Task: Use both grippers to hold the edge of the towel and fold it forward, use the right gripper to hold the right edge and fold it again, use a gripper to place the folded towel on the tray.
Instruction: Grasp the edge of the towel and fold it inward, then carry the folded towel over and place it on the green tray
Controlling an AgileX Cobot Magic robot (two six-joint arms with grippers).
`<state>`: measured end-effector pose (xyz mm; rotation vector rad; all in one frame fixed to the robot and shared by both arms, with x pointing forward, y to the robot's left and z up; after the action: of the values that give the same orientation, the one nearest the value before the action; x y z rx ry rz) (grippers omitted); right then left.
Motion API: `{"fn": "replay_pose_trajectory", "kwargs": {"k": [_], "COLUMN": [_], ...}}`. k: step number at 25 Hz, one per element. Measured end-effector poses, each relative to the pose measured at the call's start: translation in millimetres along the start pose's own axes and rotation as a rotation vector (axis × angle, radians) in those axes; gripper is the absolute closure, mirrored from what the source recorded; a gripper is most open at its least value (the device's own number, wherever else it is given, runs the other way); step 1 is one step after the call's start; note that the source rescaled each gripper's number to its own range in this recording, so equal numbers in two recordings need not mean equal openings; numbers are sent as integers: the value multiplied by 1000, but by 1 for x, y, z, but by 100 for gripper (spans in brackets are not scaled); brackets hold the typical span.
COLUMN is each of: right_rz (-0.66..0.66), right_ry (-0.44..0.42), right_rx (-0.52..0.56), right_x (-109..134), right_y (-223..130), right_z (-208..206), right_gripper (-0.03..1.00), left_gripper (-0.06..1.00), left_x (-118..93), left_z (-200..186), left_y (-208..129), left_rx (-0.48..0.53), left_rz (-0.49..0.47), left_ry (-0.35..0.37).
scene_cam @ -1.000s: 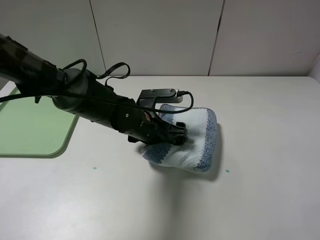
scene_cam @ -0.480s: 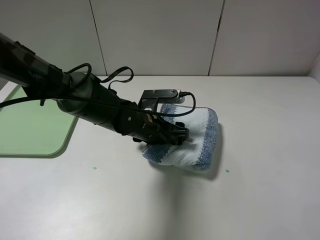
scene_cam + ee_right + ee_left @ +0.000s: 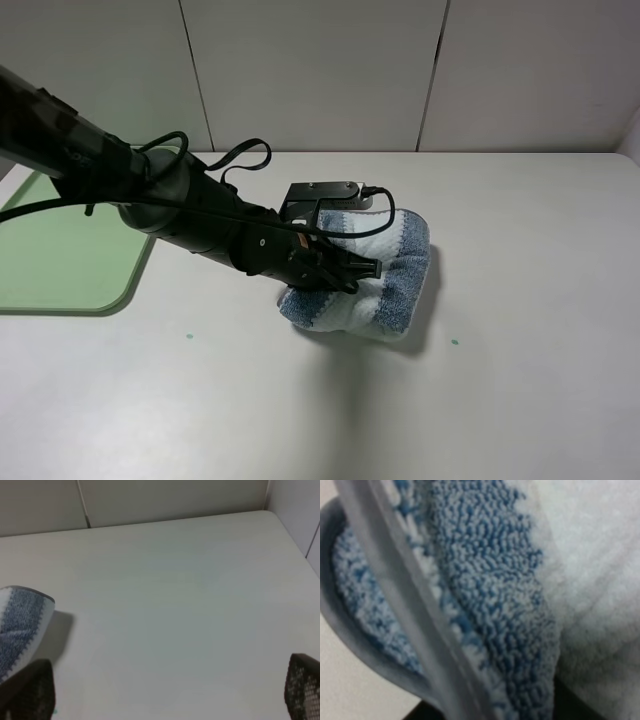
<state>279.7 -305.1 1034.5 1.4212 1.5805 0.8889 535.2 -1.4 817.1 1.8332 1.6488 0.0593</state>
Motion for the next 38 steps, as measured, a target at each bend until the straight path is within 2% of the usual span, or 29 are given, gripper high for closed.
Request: {"fn": "replay_pose_trajectory", "kwargs": {"k": [16, 38], "right_rz": [0, 0], "right_ry": [0, 0], "right_rx": [0, 0], "right_x": [0, 0], "right_y": [0, 0], "right_z": [0, 0], "right_gripper": [-3, -3], "left_gripper": [72, 72], "left_x": [3, 104], "left_z": [-10, -87], "left_y": [2, 25], "left_rx": [20, -27], "left_rz": [49, -35], "left_ry": [10, 162]}}
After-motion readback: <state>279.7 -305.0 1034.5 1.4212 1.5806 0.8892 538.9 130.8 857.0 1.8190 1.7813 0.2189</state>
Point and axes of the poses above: a point on each arm's last joint axis where the gripper is mounted, z pointing out along that axis toward the gripper, x along the wrist's bending axis when the last joint is at zero, y = z × x, the point moved 5 cm from there along z, pointing out along that axis toward the gripper, and after that the axes turned 10 degrees about -z, right-handed, at the moved point
